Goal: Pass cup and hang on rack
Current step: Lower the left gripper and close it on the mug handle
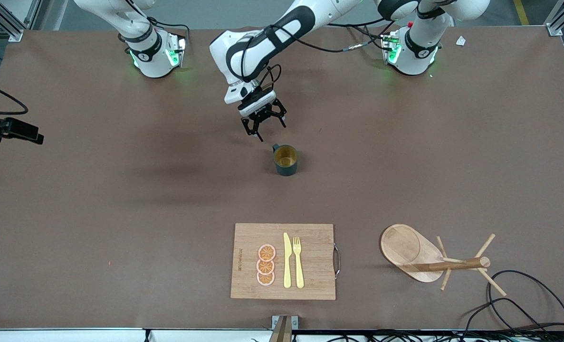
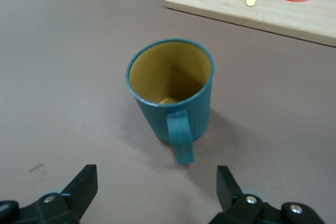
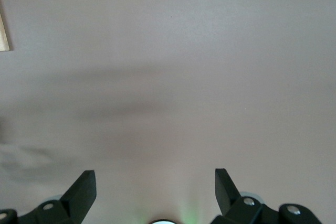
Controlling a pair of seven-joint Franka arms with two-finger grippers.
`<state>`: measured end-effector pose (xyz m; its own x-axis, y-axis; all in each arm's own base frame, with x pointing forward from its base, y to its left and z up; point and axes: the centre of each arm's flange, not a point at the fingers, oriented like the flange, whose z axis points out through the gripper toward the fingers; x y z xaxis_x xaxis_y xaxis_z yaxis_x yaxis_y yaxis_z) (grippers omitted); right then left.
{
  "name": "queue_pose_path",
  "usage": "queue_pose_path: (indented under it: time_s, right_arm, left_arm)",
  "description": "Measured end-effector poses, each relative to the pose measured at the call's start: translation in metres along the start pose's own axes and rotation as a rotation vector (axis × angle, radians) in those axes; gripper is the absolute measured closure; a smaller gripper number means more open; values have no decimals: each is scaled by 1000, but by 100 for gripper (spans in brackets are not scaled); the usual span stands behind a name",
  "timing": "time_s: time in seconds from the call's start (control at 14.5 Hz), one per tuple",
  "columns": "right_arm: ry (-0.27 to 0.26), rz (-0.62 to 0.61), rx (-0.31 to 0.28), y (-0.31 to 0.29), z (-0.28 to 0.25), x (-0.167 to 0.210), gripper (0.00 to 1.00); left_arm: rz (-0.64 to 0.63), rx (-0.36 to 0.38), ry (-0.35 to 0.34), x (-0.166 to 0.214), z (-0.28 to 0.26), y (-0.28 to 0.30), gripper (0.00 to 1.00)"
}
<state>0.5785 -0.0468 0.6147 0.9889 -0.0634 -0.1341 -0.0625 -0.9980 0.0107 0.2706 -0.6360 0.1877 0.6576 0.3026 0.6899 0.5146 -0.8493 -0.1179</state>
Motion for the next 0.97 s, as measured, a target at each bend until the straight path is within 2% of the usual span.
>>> queue_pose_path:
  time_s: [0.28, 0.55, 0.97]
  right_arm:
    - [18, 2, 7, 3, -13, -22, 0]
    - [44, 11, 13, 10, -27, -38, 0]
    - [41, 21, 14, 16, -24, -39, 0]
  left_arm:
    - [-23, 16, 53, -12, 20, -1, 0]
    - [-73, 8, 62, -3, 21, 5, 0]
    - [-149, -4, 72, -5, 38, 21, 5]
